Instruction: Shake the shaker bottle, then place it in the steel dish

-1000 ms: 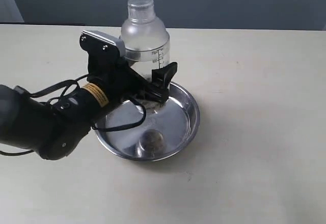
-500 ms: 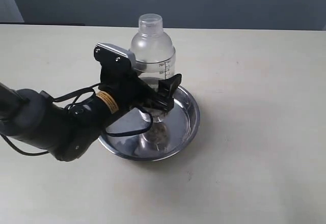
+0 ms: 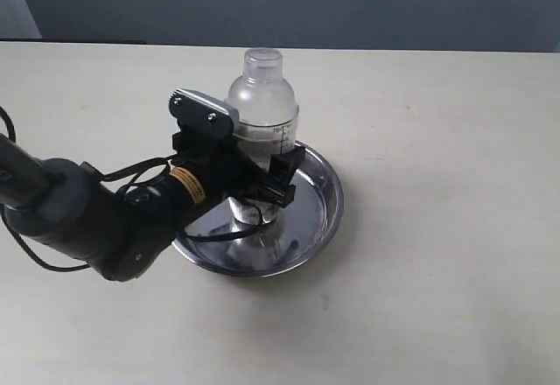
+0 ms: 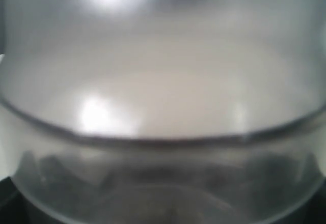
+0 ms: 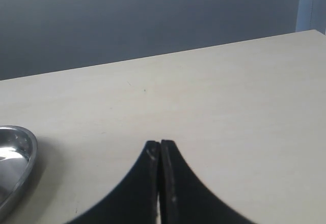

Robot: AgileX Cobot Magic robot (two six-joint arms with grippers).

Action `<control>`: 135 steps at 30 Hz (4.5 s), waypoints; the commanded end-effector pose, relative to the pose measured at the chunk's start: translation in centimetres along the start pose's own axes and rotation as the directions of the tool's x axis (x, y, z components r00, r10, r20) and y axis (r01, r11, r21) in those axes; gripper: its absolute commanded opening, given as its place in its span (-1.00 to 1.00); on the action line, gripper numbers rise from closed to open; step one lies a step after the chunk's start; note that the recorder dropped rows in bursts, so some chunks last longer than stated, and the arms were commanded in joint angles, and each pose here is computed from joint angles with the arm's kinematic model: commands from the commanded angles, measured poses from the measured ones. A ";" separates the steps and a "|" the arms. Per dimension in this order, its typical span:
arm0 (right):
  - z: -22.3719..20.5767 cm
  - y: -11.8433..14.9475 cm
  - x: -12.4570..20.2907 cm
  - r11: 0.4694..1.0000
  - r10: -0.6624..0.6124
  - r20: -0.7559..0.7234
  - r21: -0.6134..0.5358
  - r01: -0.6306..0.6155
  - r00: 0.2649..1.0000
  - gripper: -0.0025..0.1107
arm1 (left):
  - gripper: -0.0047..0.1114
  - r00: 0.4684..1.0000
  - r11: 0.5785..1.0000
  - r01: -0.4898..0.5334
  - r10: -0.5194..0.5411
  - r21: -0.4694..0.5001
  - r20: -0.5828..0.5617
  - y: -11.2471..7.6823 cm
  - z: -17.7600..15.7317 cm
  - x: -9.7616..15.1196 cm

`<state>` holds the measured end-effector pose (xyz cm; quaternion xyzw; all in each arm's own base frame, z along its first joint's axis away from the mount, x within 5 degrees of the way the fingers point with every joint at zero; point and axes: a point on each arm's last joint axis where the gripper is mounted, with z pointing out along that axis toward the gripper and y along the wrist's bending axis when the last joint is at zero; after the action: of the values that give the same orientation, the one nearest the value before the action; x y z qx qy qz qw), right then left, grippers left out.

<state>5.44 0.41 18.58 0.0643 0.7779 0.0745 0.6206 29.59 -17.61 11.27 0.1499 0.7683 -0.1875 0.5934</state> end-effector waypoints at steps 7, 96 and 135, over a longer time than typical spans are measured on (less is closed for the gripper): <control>0.0 0.0 0.0 1.000 -0.004 0.011 0.006 0.004 1.000 -0.97 | -0.91 0.999 1.000 -0.006 0.006 0.002 0.049 0.0 0.1 -0.5; 0.0 0.0 0.0 1.000 -0.001 0.011 0.005 0.001 1.000 -0.97 | -0.91 0.958 0.934 -0.225 0.264 -0.278 0.112 1.7 -14.5 -17.4; 0.0 0.0 0.0 1.000 -0.005 0.011 0.006 0.005 1.000 -0.97 | -0.91 0.998 0.859 0.019 0.014 -0.512 0.062 3.5 -31.8 -5.2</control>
<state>5.44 0.41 18.58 0.0649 0.7778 0.0740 0.6207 5.36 0.33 23.97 -0.0140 0.7743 0.0241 0.6322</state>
